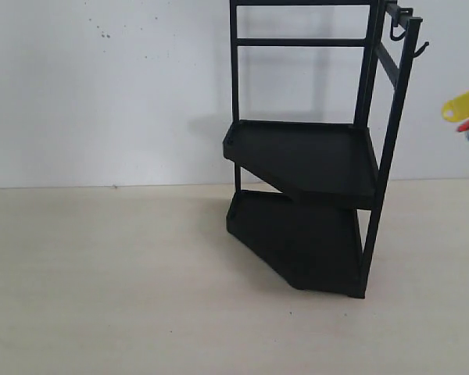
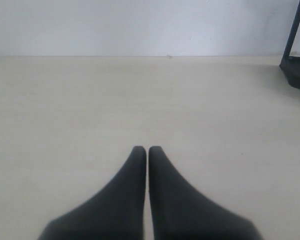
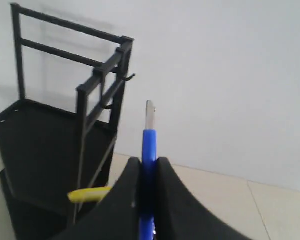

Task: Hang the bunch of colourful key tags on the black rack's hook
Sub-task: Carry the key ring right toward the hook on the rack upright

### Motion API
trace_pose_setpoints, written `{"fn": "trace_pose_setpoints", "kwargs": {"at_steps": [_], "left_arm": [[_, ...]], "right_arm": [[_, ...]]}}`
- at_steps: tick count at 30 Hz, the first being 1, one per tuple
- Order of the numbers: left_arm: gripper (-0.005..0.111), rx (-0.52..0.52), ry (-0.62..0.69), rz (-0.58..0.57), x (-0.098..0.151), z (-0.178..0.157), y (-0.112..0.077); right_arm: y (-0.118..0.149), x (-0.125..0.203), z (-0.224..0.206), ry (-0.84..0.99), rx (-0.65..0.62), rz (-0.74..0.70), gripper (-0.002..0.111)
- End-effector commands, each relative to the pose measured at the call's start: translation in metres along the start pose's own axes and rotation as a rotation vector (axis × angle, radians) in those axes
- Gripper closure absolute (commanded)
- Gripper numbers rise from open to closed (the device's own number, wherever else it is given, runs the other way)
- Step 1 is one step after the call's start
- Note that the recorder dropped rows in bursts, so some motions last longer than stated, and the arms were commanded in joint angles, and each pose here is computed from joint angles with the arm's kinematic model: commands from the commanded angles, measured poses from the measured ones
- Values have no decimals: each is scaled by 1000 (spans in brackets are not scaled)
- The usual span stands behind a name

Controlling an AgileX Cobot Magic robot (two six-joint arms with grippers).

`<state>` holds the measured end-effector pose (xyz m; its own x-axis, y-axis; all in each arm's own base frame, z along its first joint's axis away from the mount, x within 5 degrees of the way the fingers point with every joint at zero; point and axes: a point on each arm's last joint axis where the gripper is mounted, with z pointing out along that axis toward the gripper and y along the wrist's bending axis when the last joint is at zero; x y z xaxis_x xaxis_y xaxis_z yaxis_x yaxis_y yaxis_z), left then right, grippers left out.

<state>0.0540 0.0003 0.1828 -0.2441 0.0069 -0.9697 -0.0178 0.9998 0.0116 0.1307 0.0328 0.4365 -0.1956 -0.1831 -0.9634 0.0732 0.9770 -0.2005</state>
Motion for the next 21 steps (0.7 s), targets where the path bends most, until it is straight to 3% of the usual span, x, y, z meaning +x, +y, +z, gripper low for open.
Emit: {"fn": "trace_pose_setpoints", "kwargs": {"at_steps": [1, 2, 3, 4, 5, 6, 7, 8, 9, 10, 11, 13, 16, 21], "left_arm": [[102, -2, -19, -20, -2, 0, 0], [102, -2, -19, -20, -2, 0, 0], [102, -2, -19, -20, -2, 0, 0], [102, -2, -19, -20, -2, 0, 0], [102, -2, -19, -20, -2, 0, 0], [102, -2, -19, -20, -2, 0, 0], [102, -2, -19, -20, -2, 0, 0], [102, -2, -19, -20, -2, 0, 0], [102, -2, -19, -20, -2, 0, 0], [102, -2, -19, -20, -2, 0, 0], [102, -2, -19, -20, -2, 0, 0], [102, -2, -19, -20, -2, 0, 0], [102, -2, -19, -20, -2, 0, 0], [102, -2, -19, -20, -2, 0, 0]], "right_arm": [[0, 1, 0, 9, -10, -241, 108], [-14, -1, -1, -3, 144, -48, 108], [-13, -1, -2, -7, 120, 14, 108], [1, 3, -1, 32, -29, -136, 108], [5, 6, -1, 55, -80, -283, 108], [-1, 3, 2, 48, 24, -310, 108], [-11, -1, 2, 9, 134, -204, 108], [-19, -6, -2, -65, 176, 3, 108], [-4, -6, -2, -63, -10, -43, 108], [3, -6, -2, -68, -76, -148, 108], [4, -7, 7, -67, 11, -194, 108], [-4, -11, 15, -87, 173, -134, 108], [-2, -8, 34, -68, 122, -88, 108], [-19, 5, 64, 39, 150, -21, 108]]}}
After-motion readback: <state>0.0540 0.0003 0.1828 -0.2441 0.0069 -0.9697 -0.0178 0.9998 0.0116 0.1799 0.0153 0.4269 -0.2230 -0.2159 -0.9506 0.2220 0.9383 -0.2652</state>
